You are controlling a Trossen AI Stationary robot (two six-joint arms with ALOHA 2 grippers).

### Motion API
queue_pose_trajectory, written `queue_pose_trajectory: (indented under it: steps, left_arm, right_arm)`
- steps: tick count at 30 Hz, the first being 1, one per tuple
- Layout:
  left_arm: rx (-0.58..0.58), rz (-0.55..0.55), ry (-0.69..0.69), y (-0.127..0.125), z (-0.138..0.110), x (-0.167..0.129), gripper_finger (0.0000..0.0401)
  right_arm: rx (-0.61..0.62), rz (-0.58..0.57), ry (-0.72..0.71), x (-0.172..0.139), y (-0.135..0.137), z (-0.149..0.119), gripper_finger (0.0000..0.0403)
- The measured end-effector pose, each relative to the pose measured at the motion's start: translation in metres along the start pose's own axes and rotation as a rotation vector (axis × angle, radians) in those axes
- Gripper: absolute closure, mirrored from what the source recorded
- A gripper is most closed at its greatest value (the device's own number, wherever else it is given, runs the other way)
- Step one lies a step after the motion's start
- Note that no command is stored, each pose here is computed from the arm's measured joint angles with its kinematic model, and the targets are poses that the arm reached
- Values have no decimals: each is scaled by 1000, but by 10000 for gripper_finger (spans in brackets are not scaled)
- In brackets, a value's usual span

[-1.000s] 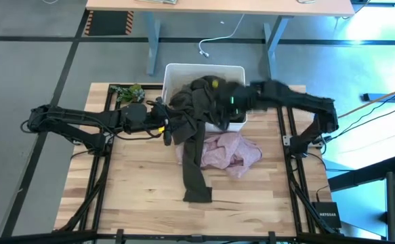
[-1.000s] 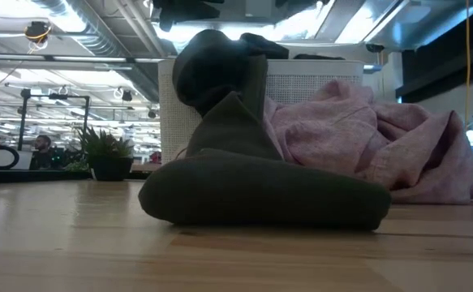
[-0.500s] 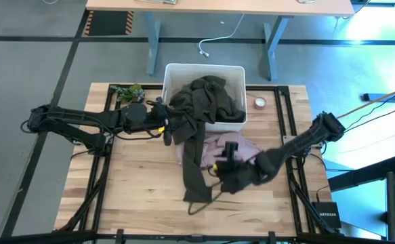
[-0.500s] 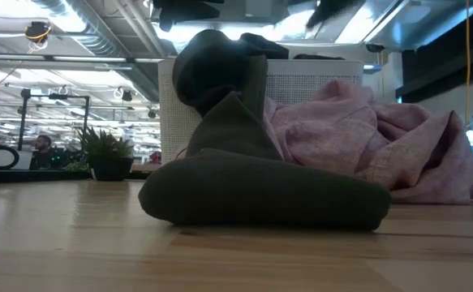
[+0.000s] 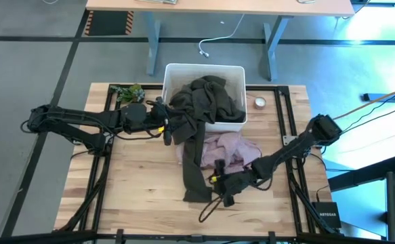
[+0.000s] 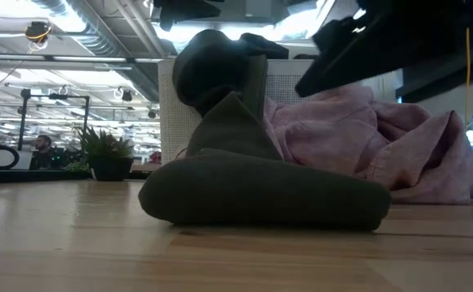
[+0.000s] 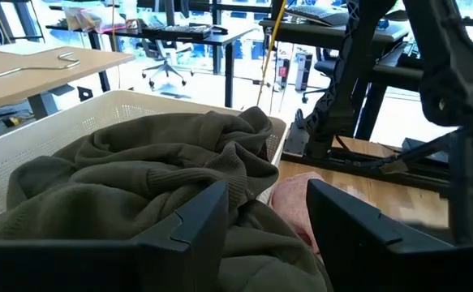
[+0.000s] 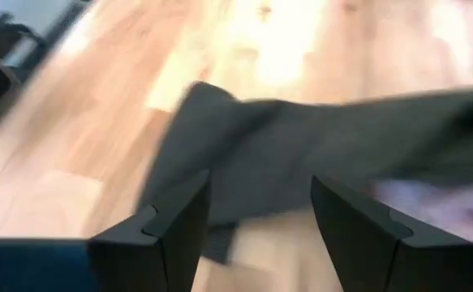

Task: Sort clothes
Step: Put the gray jacket in the white bin

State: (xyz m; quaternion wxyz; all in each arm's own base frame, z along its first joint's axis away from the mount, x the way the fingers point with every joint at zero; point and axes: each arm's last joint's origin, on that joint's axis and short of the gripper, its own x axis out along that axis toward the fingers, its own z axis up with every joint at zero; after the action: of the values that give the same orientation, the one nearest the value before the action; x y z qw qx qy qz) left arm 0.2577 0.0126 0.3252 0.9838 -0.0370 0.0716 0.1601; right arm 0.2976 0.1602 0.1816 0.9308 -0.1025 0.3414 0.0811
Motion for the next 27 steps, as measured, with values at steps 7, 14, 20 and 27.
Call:
queue_pose_trajectory:
  steps: [7, 14, 20, 27]
  left_arm:
    - [0, 0, 0, 0, 0, 0, 237]
    - [1, 0, 1, 0, 0, 0, 237]
    - [2, 0, 5, 0, -1, 0, 237]
    - [-4, 0, -2, 0, 0, 0, 237]
  right_arm:
    - [-46, 42, 40, 34, -10, -13, 173]
    - [61, 11, 89, 51, -47, -14, 173]
    - [218, 116, 210, 52, -51, -25, 173]
    - [314, 115, 178, 52, -51, -21, 173]
